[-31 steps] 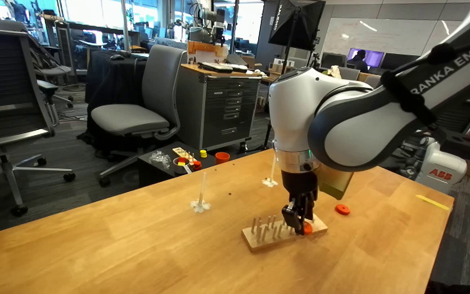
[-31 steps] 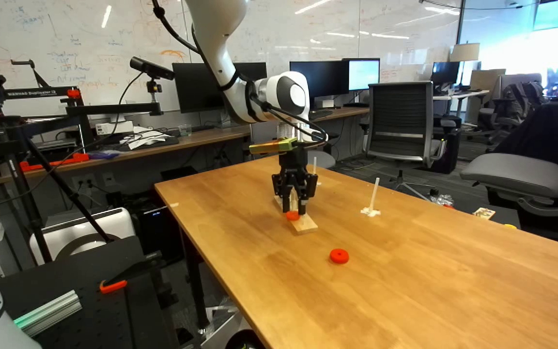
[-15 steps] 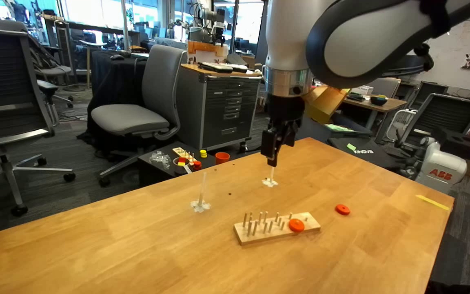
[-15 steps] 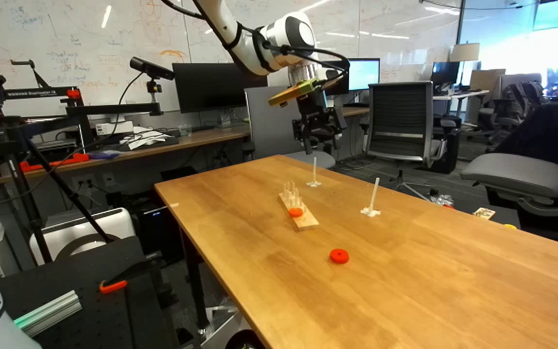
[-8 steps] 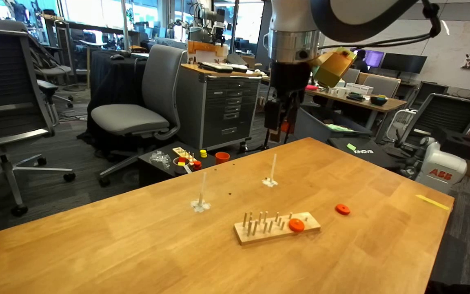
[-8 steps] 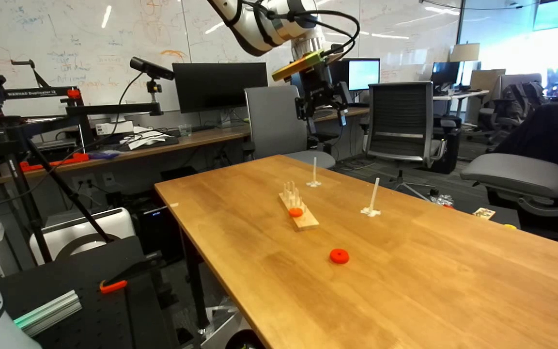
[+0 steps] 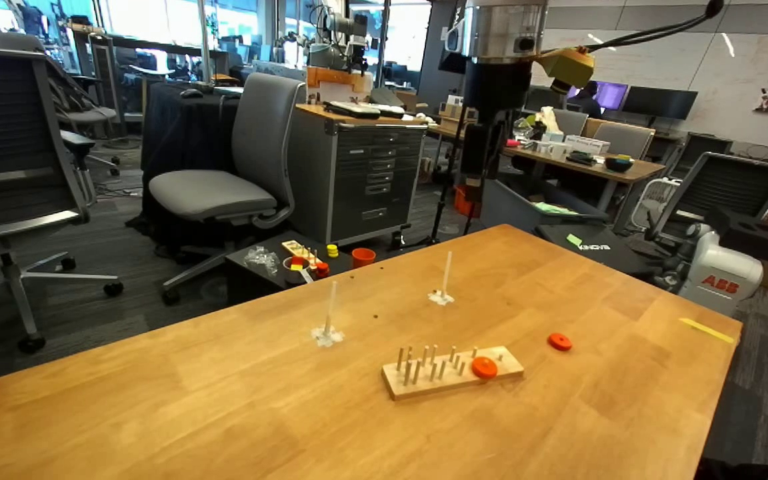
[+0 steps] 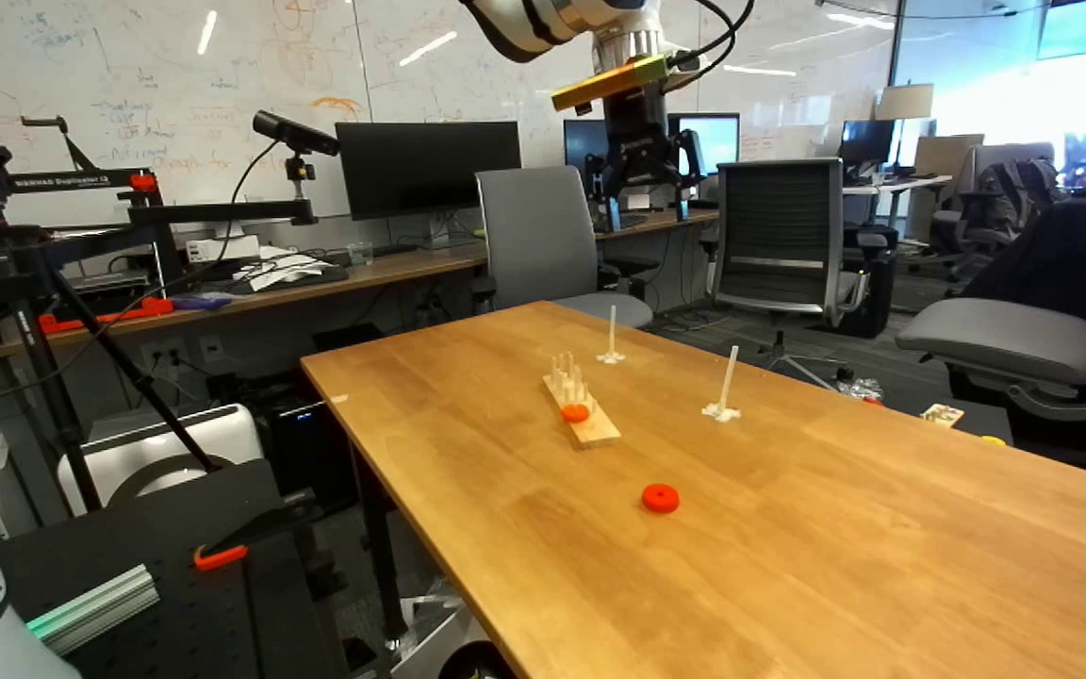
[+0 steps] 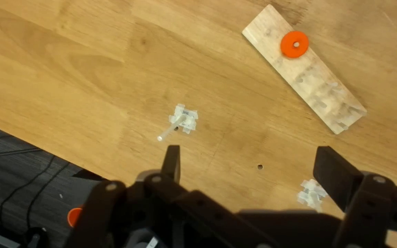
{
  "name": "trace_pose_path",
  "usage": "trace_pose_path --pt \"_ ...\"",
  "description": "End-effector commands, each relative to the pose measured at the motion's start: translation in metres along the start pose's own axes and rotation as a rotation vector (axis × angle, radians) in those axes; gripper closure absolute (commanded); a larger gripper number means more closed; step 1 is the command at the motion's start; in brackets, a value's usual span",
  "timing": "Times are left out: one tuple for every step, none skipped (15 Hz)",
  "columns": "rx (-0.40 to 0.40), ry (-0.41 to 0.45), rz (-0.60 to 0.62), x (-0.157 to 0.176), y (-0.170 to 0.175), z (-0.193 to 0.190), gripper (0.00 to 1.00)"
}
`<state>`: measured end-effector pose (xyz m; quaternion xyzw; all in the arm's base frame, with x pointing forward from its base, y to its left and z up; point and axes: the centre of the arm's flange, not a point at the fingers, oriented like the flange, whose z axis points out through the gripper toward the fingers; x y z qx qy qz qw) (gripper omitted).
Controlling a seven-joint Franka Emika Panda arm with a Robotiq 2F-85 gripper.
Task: Get one of the orange objects on the table and place it on the wooden object
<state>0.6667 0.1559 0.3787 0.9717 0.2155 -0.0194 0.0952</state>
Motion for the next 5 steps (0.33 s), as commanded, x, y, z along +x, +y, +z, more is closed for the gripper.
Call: trace_pose_path --pt "0.122 0.046 -0.055 -0.0006 0.0101 -0.0074 0.00" --pt "0.146 0.047 -0.051 -0.0001 0.0116 -0.0067 0.00" --pt "0.153 0.037 -0.017 -0.0003 0.0125 -0.0067 0.00" --pt "0.109 0.026 -0.022 -0.0014 0.0094 0.0006 0.00" --pt "0.117 0.027 -0.015 -0.0018 0.0109 0.0011 0.00"
